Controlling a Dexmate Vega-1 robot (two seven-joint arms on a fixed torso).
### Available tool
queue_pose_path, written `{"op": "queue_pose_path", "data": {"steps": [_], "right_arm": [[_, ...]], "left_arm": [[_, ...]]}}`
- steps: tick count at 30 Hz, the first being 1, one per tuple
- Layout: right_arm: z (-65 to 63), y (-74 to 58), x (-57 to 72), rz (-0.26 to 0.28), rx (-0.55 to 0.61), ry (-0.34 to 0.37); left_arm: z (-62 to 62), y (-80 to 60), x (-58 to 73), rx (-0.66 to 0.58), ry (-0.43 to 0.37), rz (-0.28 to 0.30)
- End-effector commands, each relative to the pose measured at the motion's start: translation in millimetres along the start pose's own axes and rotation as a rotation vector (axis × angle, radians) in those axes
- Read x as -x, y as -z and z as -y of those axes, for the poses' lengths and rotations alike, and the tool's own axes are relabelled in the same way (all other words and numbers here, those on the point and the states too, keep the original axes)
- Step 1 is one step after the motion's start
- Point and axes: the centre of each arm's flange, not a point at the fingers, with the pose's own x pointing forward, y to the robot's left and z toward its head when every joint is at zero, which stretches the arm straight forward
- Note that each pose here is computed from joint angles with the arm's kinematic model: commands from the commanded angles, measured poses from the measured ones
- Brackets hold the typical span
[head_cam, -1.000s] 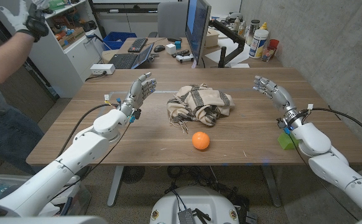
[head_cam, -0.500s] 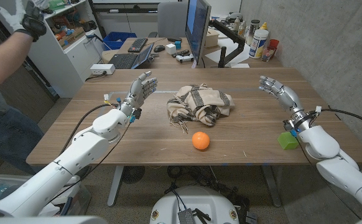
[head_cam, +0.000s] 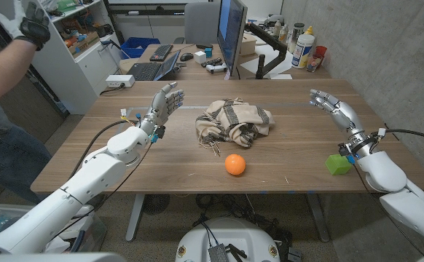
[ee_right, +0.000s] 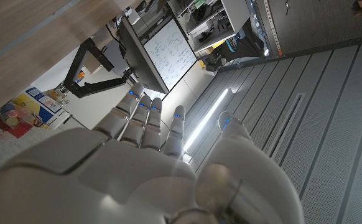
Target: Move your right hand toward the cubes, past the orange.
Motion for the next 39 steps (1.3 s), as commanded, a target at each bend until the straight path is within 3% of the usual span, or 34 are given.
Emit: {"op": "queue_pose_path", "data": {"steps": [1,14,39], "right_arm": [[5.0,-5.9,15.3,0.015,0.092,0.027],[9.2,-2.1,29.0,0.003,0.117,0.052],[13.6,-6.6,62.7,0.001,0.267,0.046]], "left_arm": [[2.9,-1.7,-6.1,0.005,0.005,0.004],[2.3,-11.9,-8.4,-0.006,-0.003,0.017],[6.3,-9.5,-15.9,-0.004,-0.006,0.009]]}}
